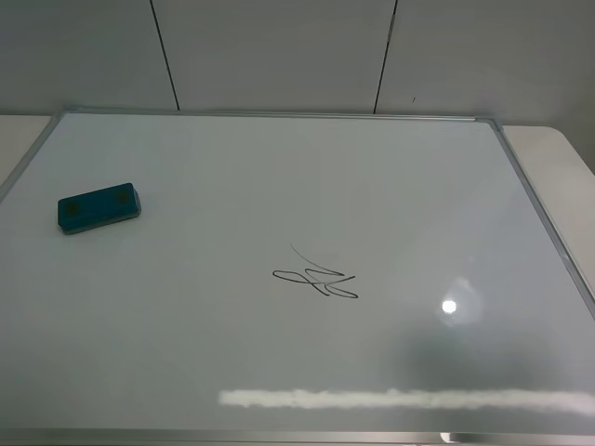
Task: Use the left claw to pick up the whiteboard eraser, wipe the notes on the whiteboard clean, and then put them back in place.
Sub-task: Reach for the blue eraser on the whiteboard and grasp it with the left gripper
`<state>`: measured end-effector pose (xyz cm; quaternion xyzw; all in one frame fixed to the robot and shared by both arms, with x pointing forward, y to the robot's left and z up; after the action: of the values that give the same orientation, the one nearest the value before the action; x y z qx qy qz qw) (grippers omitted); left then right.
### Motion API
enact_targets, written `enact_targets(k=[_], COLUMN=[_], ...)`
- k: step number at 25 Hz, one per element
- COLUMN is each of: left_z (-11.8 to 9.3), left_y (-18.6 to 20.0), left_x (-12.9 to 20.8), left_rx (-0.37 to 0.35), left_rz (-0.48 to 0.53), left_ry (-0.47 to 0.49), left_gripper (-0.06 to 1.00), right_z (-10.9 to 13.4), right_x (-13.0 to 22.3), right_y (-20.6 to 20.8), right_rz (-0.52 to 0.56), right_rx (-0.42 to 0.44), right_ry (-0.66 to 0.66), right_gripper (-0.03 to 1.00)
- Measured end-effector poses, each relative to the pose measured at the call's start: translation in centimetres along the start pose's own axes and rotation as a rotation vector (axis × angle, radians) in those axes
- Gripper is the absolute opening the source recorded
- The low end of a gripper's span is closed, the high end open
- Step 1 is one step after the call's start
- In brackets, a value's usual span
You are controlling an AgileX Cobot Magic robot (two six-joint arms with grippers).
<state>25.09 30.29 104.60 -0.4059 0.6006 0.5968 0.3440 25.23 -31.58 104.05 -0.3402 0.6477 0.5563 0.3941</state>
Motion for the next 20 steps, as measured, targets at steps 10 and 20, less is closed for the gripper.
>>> enact_targets(k=[10, 20], left_z=[0.0, 0.0], left_y=[0.0, 0.0], left_x=[0.0, 0.0], left_rx=[0.0, 0.0], left_rz=[0.0, 0.0], left_ry=[0.0, 0.0], left_gripper=[0.99, 0.99], right_z=[0.0, 0.0], right_x=[0.0, 0.0], right_y=[0.0, 0.0], right_rz=[0.0, 0.0], right_rx=[0.0, 0.0], right_ry=[0.0, 0.0], right_gripper=[0.99, 0.99])
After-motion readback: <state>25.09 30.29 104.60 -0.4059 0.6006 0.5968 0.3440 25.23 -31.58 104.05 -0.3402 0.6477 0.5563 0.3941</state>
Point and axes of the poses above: a point on each arm's last joint axis where the gripper is mounted, y pointing back along that axis away from the gripper, z along the wrist's bending axis when the last joint is at zero, x = y × z, the point moved 2 cm from there along -y, pointing out along that axis toward the gripper, and after that the axes turned 1 degree about -y, right-handed, at the moved point
